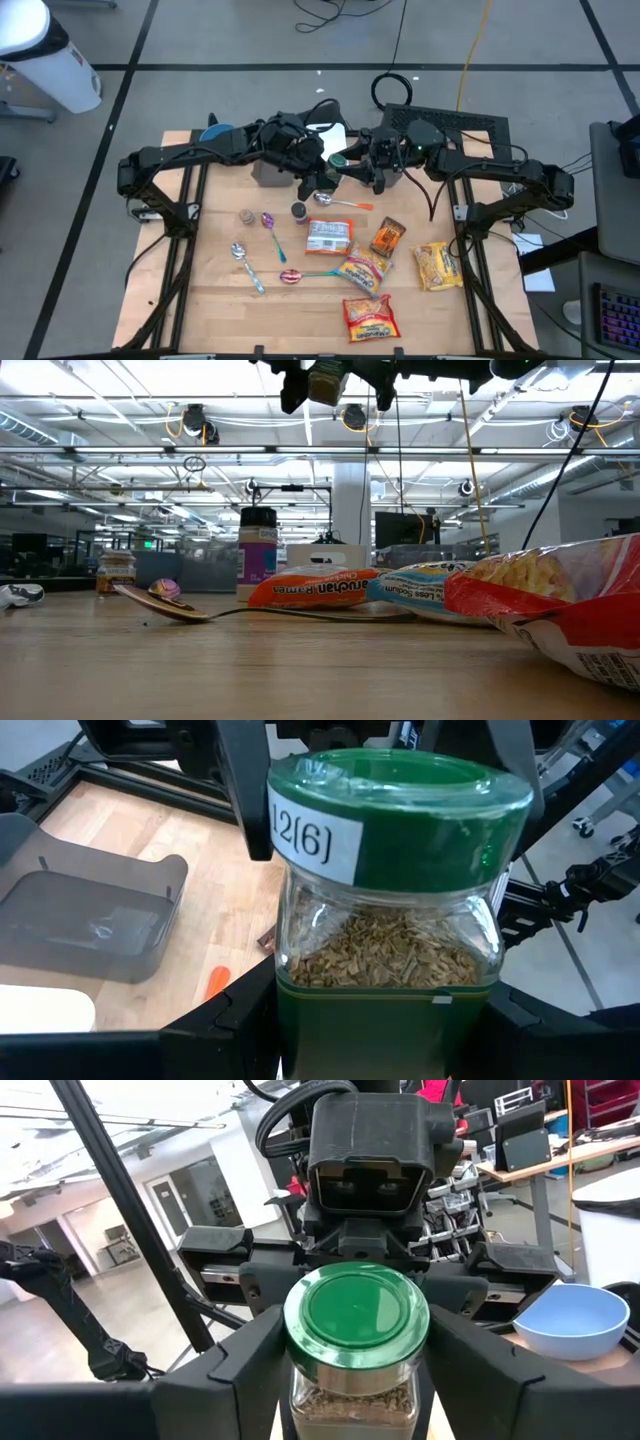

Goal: Pick & Place Food Item
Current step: Put the green seasoning bottle into the white bin

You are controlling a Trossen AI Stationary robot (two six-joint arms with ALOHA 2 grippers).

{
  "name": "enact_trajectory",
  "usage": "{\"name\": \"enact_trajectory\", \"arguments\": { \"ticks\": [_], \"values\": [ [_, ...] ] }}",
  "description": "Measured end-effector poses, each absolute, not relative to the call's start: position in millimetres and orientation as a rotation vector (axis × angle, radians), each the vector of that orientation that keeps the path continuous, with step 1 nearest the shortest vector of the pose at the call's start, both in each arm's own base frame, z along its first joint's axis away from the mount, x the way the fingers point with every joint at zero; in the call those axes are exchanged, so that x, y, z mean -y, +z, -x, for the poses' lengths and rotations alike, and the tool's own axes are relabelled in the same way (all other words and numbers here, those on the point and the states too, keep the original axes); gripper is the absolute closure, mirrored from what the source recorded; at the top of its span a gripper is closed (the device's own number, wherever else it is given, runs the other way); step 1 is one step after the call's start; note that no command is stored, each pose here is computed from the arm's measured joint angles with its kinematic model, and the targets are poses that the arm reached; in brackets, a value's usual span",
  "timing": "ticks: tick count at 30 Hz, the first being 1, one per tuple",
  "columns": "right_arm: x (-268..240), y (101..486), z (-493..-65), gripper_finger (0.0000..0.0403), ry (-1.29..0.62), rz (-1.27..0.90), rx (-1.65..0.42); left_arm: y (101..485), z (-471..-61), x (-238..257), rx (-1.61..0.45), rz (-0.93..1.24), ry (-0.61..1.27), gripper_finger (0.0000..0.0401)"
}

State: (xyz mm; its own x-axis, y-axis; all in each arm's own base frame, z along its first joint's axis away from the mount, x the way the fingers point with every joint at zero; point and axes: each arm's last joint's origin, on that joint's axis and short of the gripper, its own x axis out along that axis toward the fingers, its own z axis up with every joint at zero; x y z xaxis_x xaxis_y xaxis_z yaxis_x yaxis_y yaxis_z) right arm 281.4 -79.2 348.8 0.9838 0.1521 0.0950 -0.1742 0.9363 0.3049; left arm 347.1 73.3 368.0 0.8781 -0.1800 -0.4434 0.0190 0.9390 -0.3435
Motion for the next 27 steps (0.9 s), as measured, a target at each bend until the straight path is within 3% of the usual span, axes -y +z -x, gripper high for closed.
{"name": "enact_trajectory", "arguments": {
  "ticks": [19,27],
  "values": [
    [79.1,348.8,-281.3,0.0208,0.169,-0.316,0.071,368.5,-347.4,-73.3,-0.484,0.343,-0.107,0.0188],
    [78.8,347.4,-281.5,0.0208,0.173,-0.318,0.062,373.9,-349.0,-73.9,-0.434,0.393,-0.100,0.0119]
  ]
}}
